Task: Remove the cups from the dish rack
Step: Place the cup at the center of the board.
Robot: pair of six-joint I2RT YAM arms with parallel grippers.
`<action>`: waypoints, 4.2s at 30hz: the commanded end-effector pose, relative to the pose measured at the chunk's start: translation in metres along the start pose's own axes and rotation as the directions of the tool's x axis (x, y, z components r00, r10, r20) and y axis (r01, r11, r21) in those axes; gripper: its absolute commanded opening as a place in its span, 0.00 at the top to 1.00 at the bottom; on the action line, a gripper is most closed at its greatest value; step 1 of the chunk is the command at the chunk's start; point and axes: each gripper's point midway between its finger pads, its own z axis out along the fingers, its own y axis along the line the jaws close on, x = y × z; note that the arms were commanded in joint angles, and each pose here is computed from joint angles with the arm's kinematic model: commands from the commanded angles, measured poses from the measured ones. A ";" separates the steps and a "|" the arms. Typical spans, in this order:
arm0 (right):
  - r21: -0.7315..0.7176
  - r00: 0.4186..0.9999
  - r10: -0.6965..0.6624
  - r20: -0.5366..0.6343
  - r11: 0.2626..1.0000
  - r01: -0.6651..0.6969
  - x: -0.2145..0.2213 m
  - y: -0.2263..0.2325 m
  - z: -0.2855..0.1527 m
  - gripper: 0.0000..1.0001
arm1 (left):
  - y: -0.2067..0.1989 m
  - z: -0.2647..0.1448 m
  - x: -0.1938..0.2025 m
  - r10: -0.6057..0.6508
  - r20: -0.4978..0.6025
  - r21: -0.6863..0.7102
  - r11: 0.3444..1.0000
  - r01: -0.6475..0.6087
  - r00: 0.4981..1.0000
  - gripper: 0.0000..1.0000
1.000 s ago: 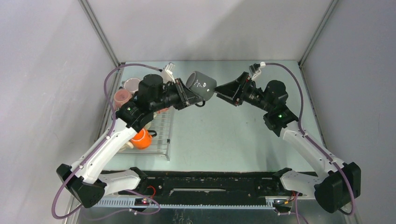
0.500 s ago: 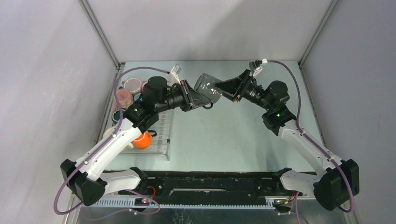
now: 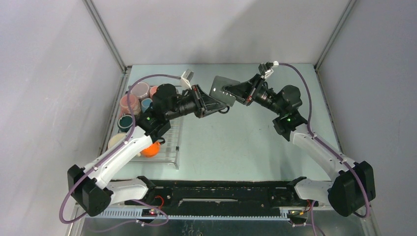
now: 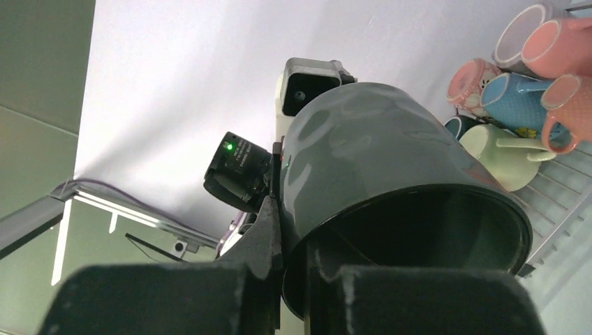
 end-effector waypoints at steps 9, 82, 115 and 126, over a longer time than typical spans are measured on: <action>0.118 0.992 -0.114 0.051 0.987 0.108 -0.009 -0.004 -0.009 1.00 | 0.001 -0.011 0.007 0.112 0.029 0.049 0.992 -0.114 0.993 0.03; 0.968 0.972 -0.126 -0.196 -0.182 0.171 -0.274 -0.385 -0.210 0.39 | 0.074 -0.113 0.016 0.474 -0.145 -0.446 0.752 -0.485 0.868 0.00; 0.965 0.917 -0.314 -0.245 0.011 0.262 -0.176 -0.187 -0.123 0.00 | 0.089 -0.112 -0.040 0.499 0.002 -0.635 0.670 -0.384 0.867 0.00; 0.896 0.876 -0.333 -0.348 0.157 0.416 -0.094 -0.153 -0.079 0.00 | 0.125 -0.134 -0.064 0.482 0.099 -0.785 0.576 -0.230 0.870 0.00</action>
